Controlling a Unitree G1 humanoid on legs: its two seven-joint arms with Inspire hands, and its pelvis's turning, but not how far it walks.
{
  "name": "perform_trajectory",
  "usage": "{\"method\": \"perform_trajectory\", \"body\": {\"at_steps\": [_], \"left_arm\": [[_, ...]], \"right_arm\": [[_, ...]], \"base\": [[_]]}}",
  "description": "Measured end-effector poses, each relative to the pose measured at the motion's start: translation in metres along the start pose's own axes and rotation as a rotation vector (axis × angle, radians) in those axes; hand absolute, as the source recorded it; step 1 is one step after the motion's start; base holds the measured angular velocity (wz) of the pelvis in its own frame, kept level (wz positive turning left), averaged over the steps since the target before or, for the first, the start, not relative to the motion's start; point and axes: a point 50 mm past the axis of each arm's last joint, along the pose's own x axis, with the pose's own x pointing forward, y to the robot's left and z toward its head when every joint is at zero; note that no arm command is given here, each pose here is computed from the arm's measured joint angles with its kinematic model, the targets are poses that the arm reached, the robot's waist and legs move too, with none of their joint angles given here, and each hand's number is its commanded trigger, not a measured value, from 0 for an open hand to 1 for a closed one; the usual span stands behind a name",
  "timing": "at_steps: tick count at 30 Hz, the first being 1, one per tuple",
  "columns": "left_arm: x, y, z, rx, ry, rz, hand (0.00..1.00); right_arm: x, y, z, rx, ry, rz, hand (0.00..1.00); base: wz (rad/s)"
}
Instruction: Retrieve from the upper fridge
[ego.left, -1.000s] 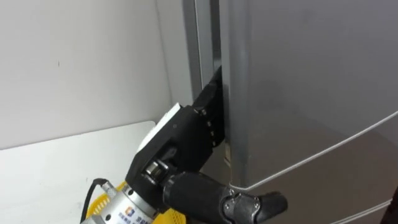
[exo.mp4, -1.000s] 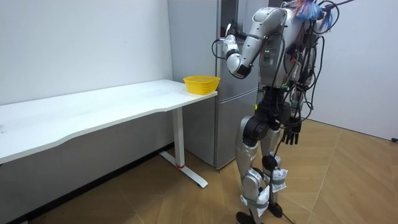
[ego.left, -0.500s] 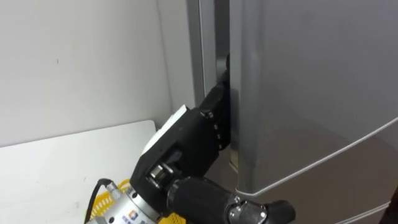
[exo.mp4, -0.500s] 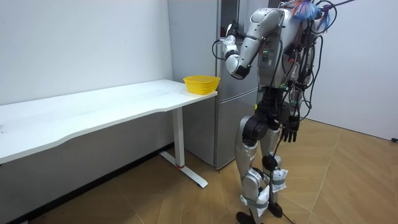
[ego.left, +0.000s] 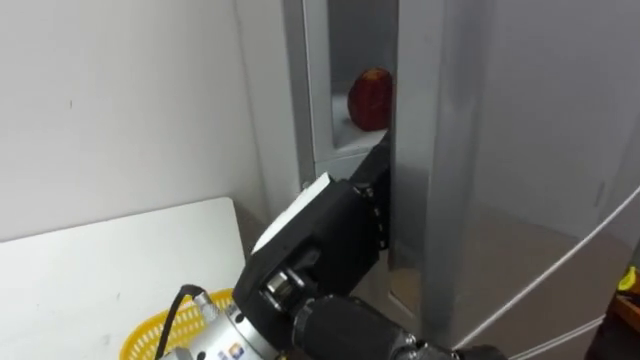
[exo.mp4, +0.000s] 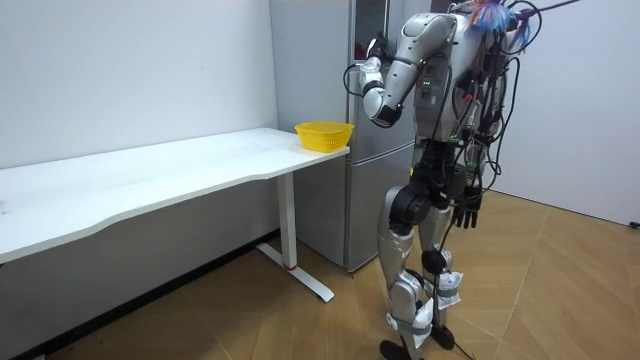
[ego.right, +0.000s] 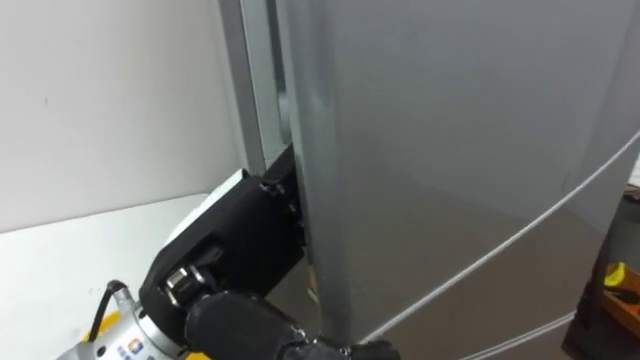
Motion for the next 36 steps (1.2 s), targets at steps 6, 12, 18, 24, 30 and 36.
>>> {"method": "perform_trajectory", "body": {"at_steps": [6,12,18,24,30,36], "left_arm": [[0.004,-0.007,-0.001,-0.009,0.0,-0.043,0.0],[0.004,-0.007,-0.001,-0.007,0.001,-0.05,0.0],[0.004,-0.006,-0.001,-0.027,-0.005,-0.048,0.0],[0.004,-0.009,-0.003,-0.052,0.001,-0.067,0.0],[0.009,-0.017,-0.004,-0.061,0.002,-0.115,0.0],[0.016,-0.026,-0.005,-0.066,0.0,-0.181,0.0]], "right_arm": [[0.0,0.0,-0.002,0.002,0.006,-0.006,0.0],[-0.001,-0.001,-0.014,0.036,0.035,-0.009,0.0],[-0.001,-0.002,-0.021,0.06,0.051,0.012,0.0],[-0.001,-0.004,-0.02,0.124,0.045,0.013,0.0],[-0.002,-0.008,-0.021,0.201,0.044,0.007,0.0],[-0.002,-0.008,-0.023,0.201,0.054,0.005,0.0]], "base": [[-0.09],[-0.06],[-0.14],[-0.12],[-0.05],[-0.12]]}}
